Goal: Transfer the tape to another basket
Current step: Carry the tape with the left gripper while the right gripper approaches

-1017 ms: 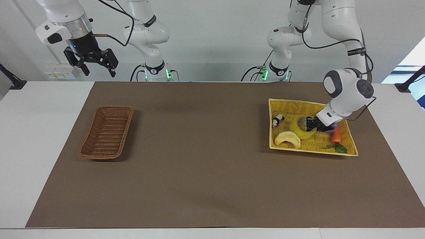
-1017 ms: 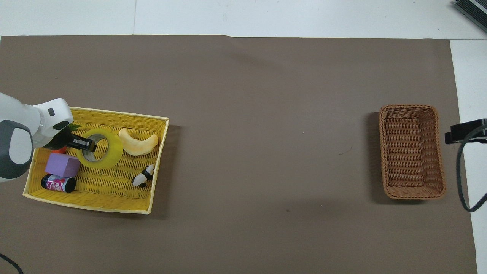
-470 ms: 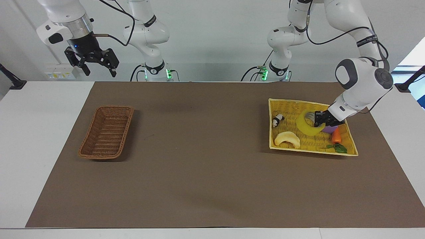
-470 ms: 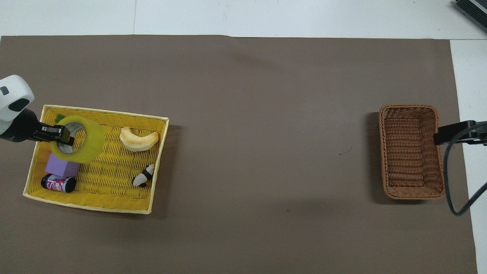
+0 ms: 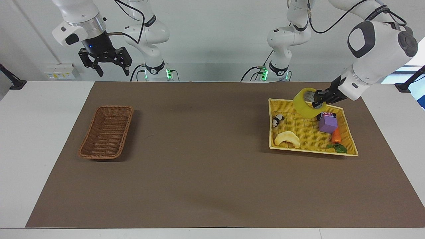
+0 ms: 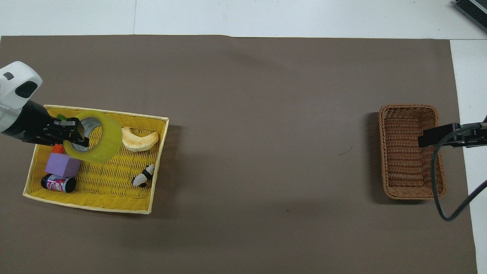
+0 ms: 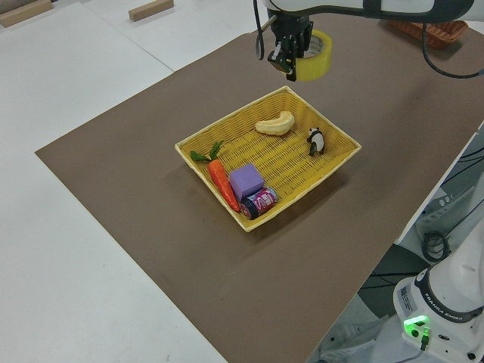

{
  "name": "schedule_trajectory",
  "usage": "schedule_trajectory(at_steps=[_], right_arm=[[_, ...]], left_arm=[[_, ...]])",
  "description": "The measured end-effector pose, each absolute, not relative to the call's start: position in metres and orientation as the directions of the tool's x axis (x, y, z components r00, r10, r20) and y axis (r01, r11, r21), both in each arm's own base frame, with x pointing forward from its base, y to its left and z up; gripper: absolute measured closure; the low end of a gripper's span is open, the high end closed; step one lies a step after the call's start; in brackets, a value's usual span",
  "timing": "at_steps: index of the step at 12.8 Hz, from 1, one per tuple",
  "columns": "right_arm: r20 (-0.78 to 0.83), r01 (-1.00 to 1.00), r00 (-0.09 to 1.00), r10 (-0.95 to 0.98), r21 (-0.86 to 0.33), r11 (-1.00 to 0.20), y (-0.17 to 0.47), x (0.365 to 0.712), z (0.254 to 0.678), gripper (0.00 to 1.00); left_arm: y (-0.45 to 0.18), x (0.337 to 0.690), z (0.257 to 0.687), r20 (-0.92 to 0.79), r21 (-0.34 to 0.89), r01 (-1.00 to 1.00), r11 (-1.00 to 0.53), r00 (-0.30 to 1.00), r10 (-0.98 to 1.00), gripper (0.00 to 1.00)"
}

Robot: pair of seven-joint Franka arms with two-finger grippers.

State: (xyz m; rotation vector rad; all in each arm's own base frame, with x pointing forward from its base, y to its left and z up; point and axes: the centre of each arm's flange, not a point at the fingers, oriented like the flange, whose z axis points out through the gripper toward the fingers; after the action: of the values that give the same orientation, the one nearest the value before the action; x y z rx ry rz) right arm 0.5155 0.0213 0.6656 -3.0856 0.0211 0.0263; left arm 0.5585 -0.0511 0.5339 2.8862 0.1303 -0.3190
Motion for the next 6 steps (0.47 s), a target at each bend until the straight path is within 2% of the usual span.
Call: schedule_trajectory(at_steps=[3, 6], right_arm=[[-0.04, 0.013, 0.999, 0.018, -0.106, -0.994, 0.071, 0.508, 0.66, 0.0], [-0.065, -0.024, 0.998, -0.011, -0.21, -0.977, 0.123, 0.507, 0.64, 0.0]], left_arm=[[-0.116, 0.552, 0.537, -0.248, 0.23, 0.184, -0.956, 0.96, 0.126, 0.78], [-0.192, 0.537, 0.536, -0.233, 0.259, 0.228, -0.938, 0.958, 0.169, 0.78]])
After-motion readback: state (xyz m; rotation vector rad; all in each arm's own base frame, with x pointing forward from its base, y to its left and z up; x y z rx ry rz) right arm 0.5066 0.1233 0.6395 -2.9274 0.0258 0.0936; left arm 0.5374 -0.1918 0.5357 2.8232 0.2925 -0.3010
